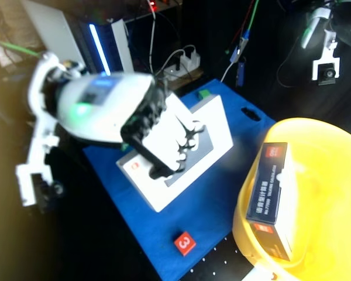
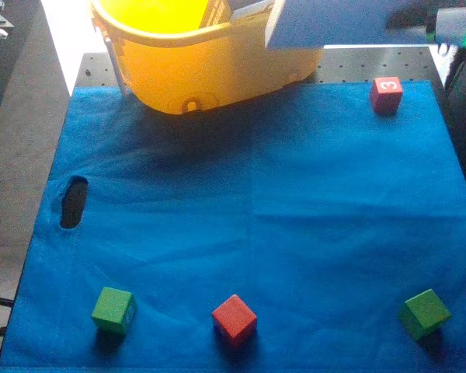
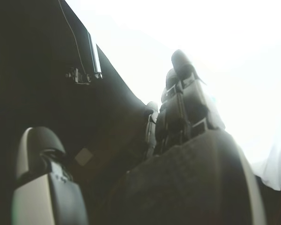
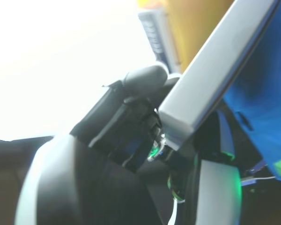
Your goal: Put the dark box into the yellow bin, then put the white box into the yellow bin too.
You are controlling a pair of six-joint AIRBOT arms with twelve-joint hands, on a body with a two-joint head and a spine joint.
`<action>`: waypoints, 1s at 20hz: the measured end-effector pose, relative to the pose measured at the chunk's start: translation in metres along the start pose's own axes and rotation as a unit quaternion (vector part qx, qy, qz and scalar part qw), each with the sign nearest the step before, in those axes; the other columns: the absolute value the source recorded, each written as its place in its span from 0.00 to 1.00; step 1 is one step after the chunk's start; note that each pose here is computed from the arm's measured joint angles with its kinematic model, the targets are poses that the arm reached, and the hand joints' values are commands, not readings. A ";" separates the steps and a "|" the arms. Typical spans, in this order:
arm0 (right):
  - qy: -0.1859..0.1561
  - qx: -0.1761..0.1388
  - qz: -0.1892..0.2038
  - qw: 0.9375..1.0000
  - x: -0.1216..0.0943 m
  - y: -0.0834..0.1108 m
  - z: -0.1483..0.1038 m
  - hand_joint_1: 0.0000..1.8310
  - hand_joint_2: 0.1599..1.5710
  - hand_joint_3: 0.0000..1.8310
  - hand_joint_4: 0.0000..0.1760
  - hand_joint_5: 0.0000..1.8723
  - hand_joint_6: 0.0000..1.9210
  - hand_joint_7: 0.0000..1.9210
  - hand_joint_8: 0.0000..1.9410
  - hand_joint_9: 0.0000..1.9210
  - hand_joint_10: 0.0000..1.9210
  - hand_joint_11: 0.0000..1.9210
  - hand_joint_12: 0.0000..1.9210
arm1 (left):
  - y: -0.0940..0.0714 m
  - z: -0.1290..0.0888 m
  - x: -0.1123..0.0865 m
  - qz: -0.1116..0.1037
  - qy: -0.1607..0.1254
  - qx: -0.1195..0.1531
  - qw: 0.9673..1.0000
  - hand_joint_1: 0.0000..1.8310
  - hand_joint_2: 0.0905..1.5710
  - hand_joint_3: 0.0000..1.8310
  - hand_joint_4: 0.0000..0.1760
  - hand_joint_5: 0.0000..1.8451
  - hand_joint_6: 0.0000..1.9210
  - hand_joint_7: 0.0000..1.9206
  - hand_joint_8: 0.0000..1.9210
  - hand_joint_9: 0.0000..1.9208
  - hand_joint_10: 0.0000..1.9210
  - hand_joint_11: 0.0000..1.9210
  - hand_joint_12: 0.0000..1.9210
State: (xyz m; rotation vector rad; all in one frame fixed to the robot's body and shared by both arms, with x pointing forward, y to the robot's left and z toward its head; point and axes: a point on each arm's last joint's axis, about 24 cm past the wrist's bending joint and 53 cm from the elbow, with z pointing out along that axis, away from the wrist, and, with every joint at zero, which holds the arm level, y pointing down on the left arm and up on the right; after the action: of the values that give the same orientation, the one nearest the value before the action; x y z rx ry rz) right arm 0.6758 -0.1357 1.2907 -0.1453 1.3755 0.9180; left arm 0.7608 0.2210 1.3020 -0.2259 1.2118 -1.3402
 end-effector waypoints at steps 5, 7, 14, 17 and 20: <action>-0.024 -0.014 -0.011 1.000 -0.021 0.007 0.013 0.64 0.65 0.00 0.00 0.56 0.44 0.69 0.08 0.67 0.28 0.55 0.66 | 0.001 -0.002 0.008 -0.001 0.009 -0.001 1.000 0.35 0.58 0.00 0.98 0.06 0.00 0.08 0.00 0.13 0.00 0.08 0.20; -0.030 -0.020 -0.021 0.999 -0.030 0.012 0.019 0.70 0.63 0.00 0.00 0.56 0.35 0.64 0.38 0.69 0.22 0.54 0.65 | 0.000 -0.002 0.008 -0.001 0.008 0.000 1.000 0.36 0.59 0.00 0.93 0.05 0.00 0.09 0.00 0.12 0.00 0.06 0.19; -0.050 -0.033 -0.050 0.997 -0.062 0.028 0.038 0.64 0.66 0.00 0.00 0.56 0.45 0.69 0.07 0.71 0.18 0.54 0.67 | -0.002 -0.003 0.010 -0.002 0.011 0.002 1.000 0.34 0.60 0.00 0.57 0.00 0.00 0.06 0.00 0.11 0.00 0.05 0.19; -0.058 -0.034 -0.058 0.996 -0.070 0.030 0.043 0.64 0.65 0.00 0.00 0.57 0.43 0.73 0.02 0.67 0.36 0.54 0.72 | -0.004 -0.002 0.012 -0.003 0.013 0.004 1.000 0.36 0.59 0.00 0.65 0.02 0.00 0.08 0.00 0.13 0.00 0.04 0.25; -0.053 -0.032 -0.065 0.996 -0.069 0.029 0.050 0.64 0.64 0.00 0.00 0.59 0.40 0.74 0.01 0.68 0.34 0.53 0.72 | -0.012 0.001 0.019 -0.006 0.019 0.015 1.000 0.33 0.61 0.00 0.76 0.02 0.00 0.07 0.00 0.12 0.00 0.05 0.25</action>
State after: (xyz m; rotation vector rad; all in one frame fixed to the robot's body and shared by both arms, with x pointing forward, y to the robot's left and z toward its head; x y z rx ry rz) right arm 0.7020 -0.1202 1.3753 -0.2295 1.2240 0.8502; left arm 0.7498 0.2016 1.3013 -0.1877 1.2233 -1.3769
